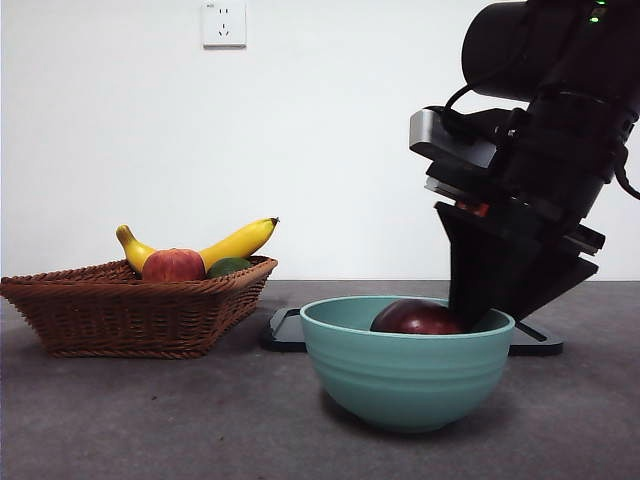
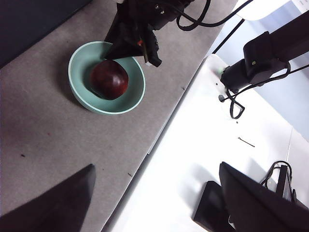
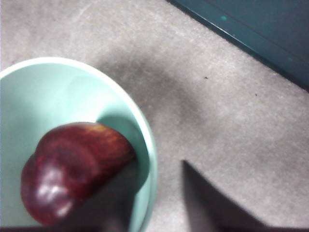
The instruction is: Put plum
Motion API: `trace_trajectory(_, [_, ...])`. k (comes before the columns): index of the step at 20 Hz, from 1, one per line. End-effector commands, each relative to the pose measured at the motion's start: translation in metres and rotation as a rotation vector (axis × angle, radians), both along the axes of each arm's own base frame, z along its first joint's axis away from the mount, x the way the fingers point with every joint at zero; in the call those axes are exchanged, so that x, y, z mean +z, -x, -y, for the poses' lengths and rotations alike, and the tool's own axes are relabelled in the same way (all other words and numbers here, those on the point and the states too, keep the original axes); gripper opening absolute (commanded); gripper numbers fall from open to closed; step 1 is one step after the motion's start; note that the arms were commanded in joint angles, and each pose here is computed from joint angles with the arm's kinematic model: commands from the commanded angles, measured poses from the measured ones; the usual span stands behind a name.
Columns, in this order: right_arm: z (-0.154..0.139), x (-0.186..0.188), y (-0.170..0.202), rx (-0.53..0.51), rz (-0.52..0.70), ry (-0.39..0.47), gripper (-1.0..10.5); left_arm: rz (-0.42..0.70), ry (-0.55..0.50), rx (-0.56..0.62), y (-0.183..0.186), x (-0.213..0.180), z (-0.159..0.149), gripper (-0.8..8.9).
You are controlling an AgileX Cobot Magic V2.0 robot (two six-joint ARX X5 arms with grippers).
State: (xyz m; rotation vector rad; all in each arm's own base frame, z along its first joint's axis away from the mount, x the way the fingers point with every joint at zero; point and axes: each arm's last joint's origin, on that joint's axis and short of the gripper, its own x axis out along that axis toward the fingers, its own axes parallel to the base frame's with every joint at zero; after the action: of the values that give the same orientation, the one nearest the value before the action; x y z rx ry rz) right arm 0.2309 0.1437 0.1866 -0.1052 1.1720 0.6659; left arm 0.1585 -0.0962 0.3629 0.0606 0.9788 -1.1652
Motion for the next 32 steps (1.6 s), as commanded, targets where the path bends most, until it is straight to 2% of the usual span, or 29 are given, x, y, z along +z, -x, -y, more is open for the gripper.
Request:
trace_trajectory(1, [-0.003,-0.001,-0.001,-0.001,0.001,-0.007,0.1,0.021,0.005,-0.019,-0.002,0.002,0.002,4.0])
trace_trajectory(5, [-0.005,0.002,-0.003,0.005,0.006,-0.027,0.1,0.02,0.005,-0.019,-0.002,0.002,0.002,4.0])
trace_trajectory(10, [-0.008,0.032,-0.014,-0.018,0.049,-0.07,0.1,0.02,0.005,-0.019,-0.002,0.002,0.002,4.0])
trace_trajectory(15, [0.005,0.065,-0.04,-0.097,0.141,-0.11,0.1,0.02,0.005,-0.019,-0.002,0.002,0.002,4.0])
trace_trajectory(18, [0.016,0.072,-0.063,-0.159,0.163,-0.114,0.1,0.02,0.006,-0.018,-0.002,0.002,0.002,4.0])
trace_trajectory(26, [0.021,0.039,-0.144,-0.246,0.124,-0.065,0.1,0.02,0.006,-0.018,-0.002,0.002,0.002,4.0])
trace_trajectory(32, [0.019,0.016,-0.154,-0.248,0.084,-0.046,0.1,0.023,0.007,-0.018,-0.002,0.002,0.002,4.0])
